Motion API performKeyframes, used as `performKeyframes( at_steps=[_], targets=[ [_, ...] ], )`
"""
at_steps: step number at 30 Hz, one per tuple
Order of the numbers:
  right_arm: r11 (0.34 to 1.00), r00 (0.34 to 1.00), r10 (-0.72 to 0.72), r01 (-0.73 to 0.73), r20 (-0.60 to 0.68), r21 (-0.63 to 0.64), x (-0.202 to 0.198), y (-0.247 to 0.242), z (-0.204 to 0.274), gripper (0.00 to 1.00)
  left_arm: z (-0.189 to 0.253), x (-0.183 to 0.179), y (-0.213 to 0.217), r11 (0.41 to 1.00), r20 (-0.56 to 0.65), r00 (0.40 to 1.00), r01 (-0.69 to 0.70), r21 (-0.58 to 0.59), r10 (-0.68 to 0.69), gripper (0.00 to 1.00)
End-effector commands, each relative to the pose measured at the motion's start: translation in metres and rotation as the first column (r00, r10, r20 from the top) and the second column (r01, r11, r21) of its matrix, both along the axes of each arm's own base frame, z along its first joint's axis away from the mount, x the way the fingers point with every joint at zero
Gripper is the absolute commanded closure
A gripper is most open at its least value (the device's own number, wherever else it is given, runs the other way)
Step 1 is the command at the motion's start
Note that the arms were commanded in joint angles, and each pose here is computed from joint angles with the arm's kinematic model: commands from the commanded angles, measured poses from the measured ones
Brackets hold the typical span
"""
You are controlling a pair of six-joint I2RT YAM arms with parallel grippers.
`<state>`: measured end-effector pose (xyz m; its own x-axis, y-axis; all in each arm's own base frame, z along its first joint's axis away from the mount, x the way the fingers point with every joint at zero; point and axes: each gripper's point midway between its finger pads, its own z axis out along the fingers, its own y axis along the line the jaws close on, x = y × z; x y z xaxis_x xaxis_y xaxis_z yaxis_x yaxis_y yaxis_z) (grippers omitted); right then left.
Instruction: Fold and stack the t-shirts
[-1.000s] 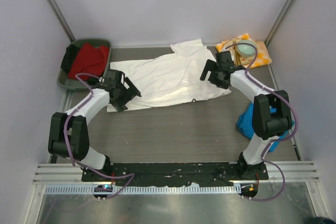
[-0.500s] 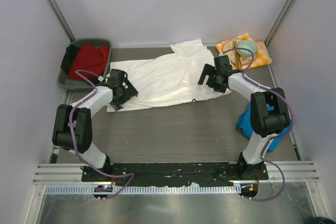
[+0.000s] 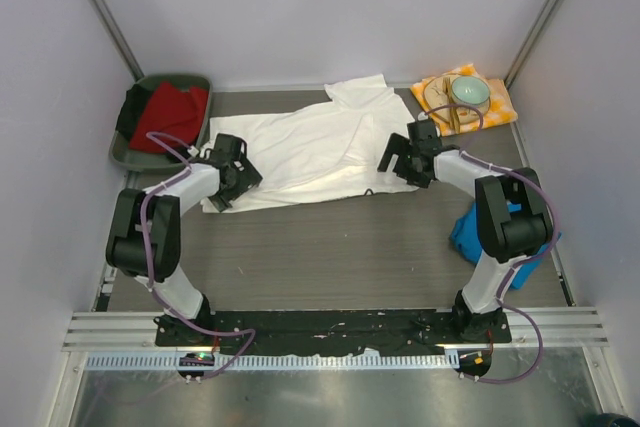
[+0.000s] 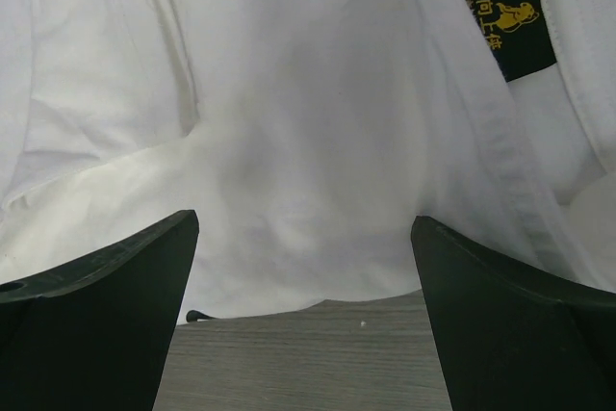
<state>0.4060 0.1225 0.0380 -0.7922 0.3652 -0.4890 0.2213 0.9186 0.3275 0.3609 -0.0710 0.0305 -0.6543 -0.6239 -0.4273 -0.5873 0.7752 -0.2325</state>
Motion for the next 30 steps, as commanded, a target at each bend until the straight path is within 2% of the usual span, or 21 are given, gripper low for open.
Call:
performKeyframes(
  at_steps=[1, 11, 18, 19, 25, 30],
  targets=[
    [0.999, 0.999, -0.031, 0.031, -0.015, 0.007, -0.014, -0.003, -0.016, 0.01, -0.005, -0.015, 0.023, 0.994, -0.001, 0.999, -0.047, 0.095, 0.047, 0.02],
    [0.990, 0.989, -0.127, 0.121, -0.075, -0.074, -0.074, -0.030, -0.022, 0.01, -0.023, -0.080, 0.028, 0.996, -0.054, 0.998, -0.038, 0.077, 0.042, 0.02],
    [0.981, 0.975, -0.182, 0.172, -0.125, -0.086, -0.129, -0.040, -0.011, 0.00, -0.013, -0.115, 0.026, 0.999, -0.030, 0.999, -0.035, 0.027, 0.036, 0.02],
    [0.981, 0.977, -0.184, 0.177, -0.111, -0.075, -0.136, -0.041, -0.001, 0.00, -0.004, -0.115, 0.025, 0.999, 0.005, 0.999, -0.043, 0.012, 0.043, 0.03],
    [0.983, 0.981, -0.178, 0.175, -0.076, -0.050, -0.163, -0.041, 0.021, 0.00, 0.003, -0.145, 0.021, 0.998, -0.002, 0.999, -0.048, -0.027, 0.048, 0.04],
    [0.994, 0.988, -0.110, 0.111, 0.104, -0.006, -0.143, -0.026, 0.083, 0.00, 0.049, -0.134, 0.016, 0.998, 0.128, 0.991, -0.025, -0.066, 0.033, 0.03]
  ],
)
